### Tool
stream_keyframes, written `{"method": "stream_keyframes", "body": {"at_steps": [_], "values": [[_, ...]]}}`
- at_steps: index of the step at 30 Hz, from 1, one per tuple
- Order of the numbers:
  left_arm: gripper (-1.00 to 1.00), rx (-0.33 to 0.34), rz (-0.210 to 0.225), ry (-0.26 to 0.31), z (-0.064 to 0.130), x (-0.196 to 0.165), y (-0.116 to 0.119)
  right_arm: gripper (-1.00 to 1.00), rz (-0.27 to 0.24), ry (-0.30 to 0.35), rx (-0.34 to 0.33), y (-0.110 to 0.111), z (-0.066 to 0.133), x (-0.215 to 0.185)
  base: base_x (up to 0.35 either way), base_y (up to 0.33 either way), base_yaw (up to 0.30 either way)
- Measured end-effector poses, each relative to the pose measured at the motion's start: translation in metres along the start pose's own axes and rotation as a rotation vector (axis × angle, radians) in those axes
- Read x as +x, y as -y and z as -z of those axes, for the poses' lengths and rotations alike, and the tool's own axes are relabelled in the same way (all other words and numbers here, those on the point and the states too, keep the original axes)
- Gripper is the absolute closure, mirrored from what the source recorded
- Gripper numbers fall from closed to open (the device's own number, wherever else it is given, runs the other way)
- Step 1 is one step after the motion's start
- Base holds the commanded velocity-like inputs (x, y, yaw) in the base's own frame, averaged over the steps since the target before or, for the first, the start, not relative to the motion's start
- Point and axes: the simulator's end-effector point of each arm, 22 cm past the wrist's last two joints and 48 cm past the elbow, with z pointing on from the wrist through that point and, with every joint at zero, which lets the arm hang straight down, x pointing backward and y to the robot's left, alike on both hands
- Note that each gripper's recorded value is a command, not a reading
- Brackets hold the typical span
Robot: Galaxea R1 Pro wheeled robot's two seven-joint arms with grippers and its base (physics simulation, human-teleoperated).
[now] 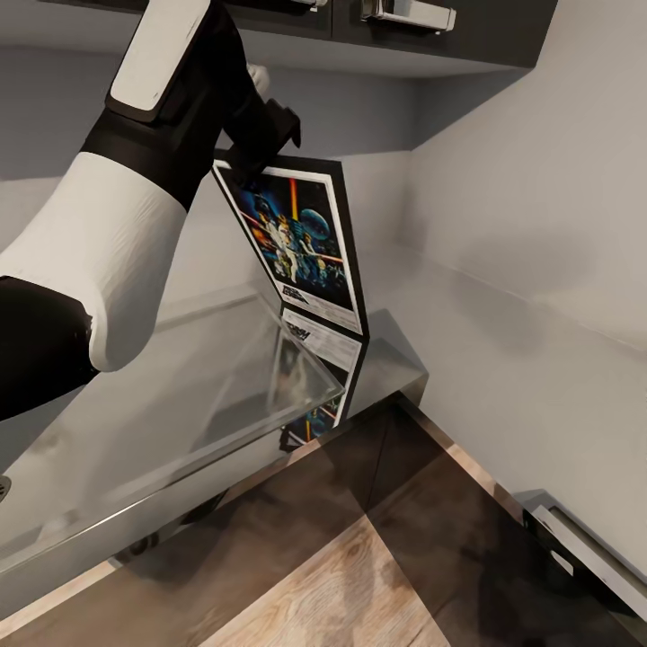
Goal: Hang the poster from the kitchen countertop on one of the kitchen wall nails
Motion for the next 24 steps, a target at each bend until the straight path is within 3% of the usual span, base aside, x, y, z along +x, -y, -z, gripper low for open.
{"method": "stream_keyframes", "body": {"at_steps": [10, 24], "values": [[-1.00, -0.026, 0.052, 0.013, -0.0004, -0.0029, -0.0058, -1.00, 0.000, -0.001, 0.000, -0.0001, 0.0001, 0.0003, 0.000, 0.000, 0.000], [-1.00, -0.034, 0.063, 0.013, -0.0017, -0.0029, -0.0081, -1.00, 0.000, 0.001, 0.000, 0.0000, 0.0001, -0.0002, 0.000, 0.000, 0.000]]}}
